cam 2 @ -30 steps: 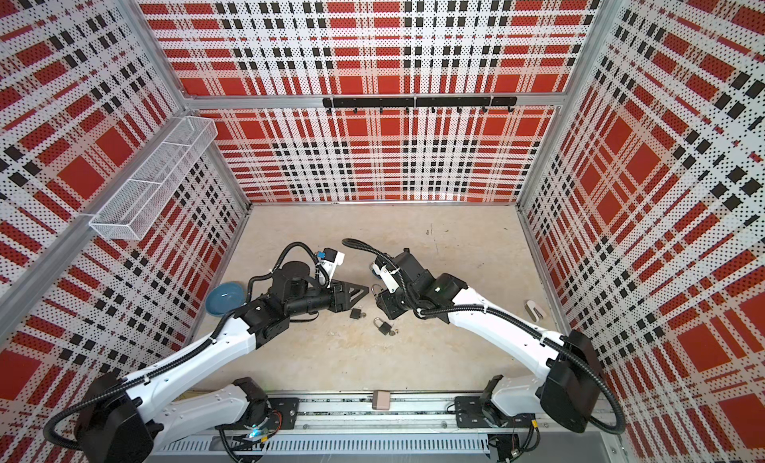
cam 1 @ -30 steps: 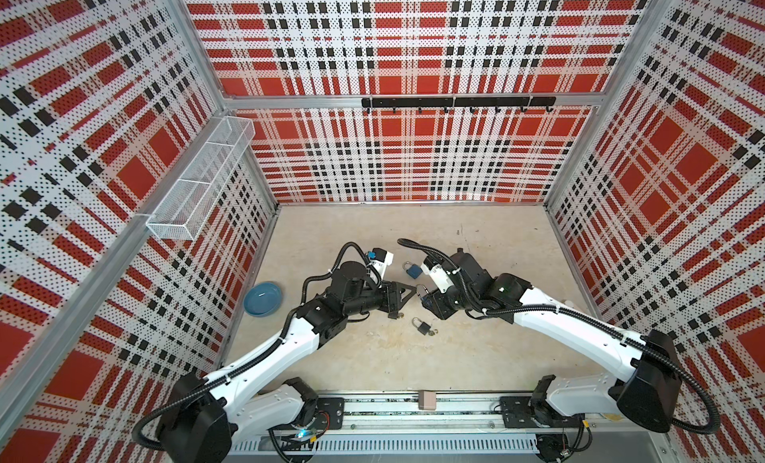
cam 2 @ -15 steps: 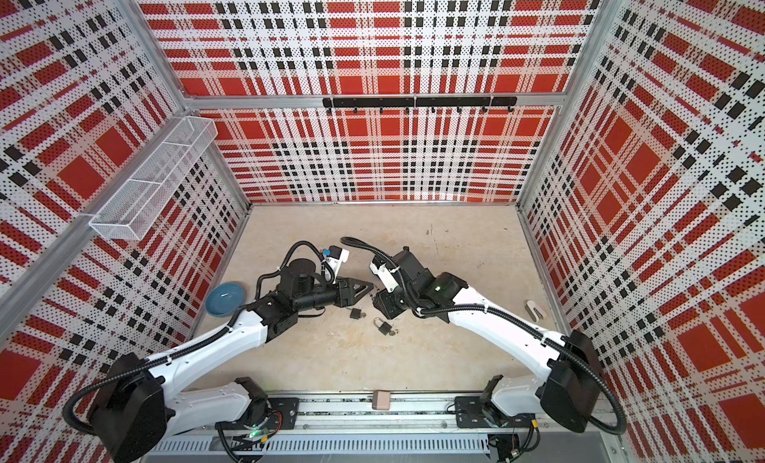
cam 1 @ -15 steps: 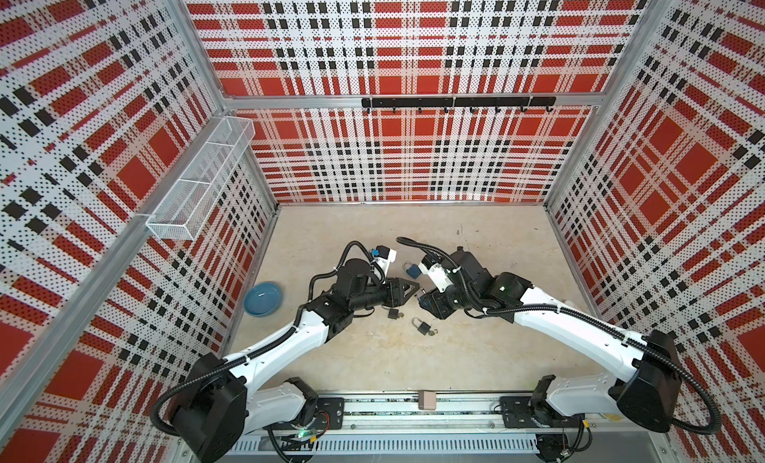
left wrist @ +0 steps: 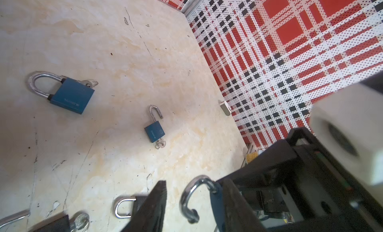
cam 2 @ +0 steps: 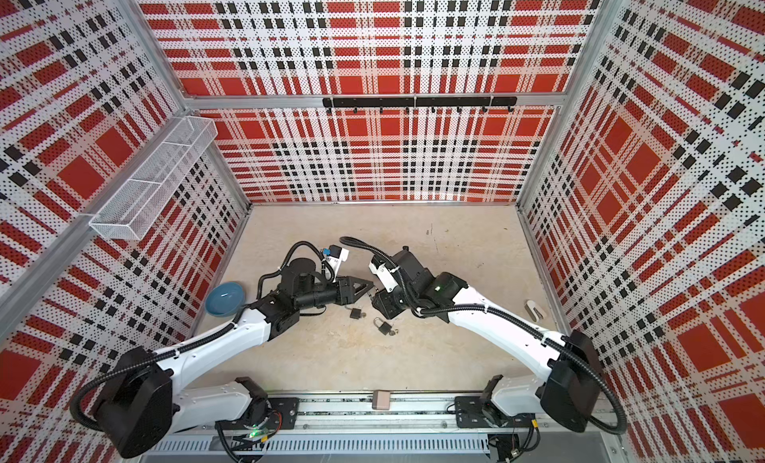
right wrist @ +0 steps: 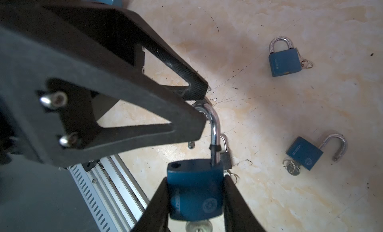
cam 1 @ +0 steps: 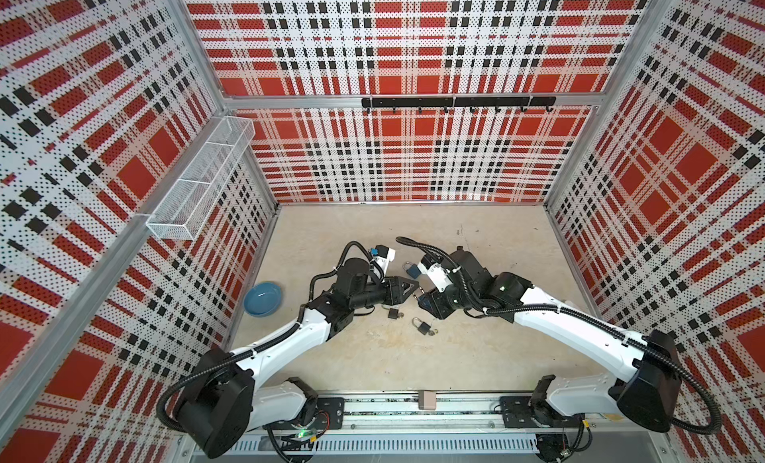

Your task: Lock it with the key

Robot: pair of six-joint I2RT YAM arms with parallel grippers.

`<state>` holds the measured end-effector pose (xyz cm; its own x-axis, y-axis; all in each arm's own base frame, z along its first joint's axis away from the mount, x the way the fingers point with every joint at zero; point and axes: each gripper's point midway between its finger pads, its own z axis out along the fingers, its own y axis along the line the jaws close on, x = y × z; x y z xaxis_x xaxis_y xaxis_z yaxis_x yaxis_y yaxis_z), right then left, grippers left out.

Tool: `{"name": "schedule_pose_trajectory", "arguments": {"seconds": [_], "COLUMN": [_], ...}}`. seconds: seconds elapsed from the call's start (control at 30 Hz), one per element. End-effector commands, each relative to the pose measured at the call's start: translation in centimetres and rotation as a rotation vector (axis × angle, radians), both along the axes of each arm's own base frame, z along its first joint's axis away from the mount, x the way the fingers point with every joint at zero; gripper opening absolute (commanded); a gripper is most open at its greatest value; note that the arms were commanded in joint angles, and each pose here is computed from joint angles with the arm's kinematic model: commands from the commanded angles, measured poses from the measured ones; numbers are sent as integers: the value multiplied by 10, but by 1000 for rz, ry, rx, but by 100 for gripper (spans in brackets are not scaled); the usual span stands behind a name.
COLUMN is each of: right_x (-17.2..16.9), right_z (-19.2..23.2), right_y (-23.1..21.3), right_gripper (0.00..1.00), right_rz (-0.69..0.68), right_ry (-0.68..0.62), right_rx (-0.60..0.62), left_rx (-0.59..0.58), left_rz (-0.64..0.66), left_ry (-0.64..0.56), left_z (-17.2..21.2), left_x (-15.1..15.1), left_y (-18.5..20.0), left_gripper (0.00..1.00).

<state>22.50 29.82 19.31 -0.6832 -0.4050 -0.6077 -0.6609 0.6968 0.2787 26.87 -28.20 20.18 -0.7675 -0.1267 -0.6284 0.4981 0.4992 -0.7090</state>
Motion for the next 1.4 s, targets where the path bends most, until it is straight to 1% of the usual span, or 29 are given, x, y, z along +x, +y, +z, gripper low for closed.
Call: {"name": "schedule_pose_trajectory", "arguments": {"seconds": [0.0, 0.23, 0.4, 0.53, 0.6, 0.67, 0.77, 0.8, 0.83, 0.9, 0.93, 1.03, 1.13, 1.23, 1.37], "right_x": [7, 9, 8, 8, 7, 7, 7, 7, 9, 10, 11, 12, 14, 15, 16], "right_z": [36, 40, 40, 40, 40, 40, 44, 45, 46, 50, 52, 57, 59, 58, 55], "right_y": [14, 14, 13, 14, 14, 14, 14, 13, 12, 11, 11, 6, -4, -10, -13], "right_gripper": [12, 13, 12, 12, 12, 12, 13, 16, 21, 42, 49, 54, 61, 62, 62], "right_rz": [19, 13, 12, 16, 18, 17, 17, 13, 3, -8, -13, -33, -67, -82, -88], "right_ry": [-79, -93, -93, -90, -92, -93, -102, -109, -119, -136, -146, -181, -229, -269, -302], "right_rx": [87, 88, 83, 82, 81, 82, 92, 95, 97, 113, 121, 142, 155, 173, 203], "left_rx": [-35, -51, -56, -56, -56, -55, -52, -52, -54, -71, -84, -154, -201, -248, -299], "left_rz": [-25, -48, -53, -51, -52, -51, -35, -27, -13, 18, 39, 108, 179, 233, 224], "left_ry": [-6, 3, 0, -1, -1, 2, 1, -2, -4, -3, -1, 7, -12, -40, -56], "left_z": [4, 4, 6, 6, 6, 5, 4, 4, 5, 7, 9, 23, 43, 66, 91], "left_x": [-1, -4, -4, -4, -4, -4, -2, -2, 0, 2, 4, 10, 14, 16, 10], "left_y": [-4, -8, -8, -8, -8, -8, -6, -5, -4, -1, 1, 5, 10, 13, 7], "left_gripper": [45, 39, 30, 21, 13, 1, 0, 0, 0, 0, 0, 0, 0, 0, 0]}}
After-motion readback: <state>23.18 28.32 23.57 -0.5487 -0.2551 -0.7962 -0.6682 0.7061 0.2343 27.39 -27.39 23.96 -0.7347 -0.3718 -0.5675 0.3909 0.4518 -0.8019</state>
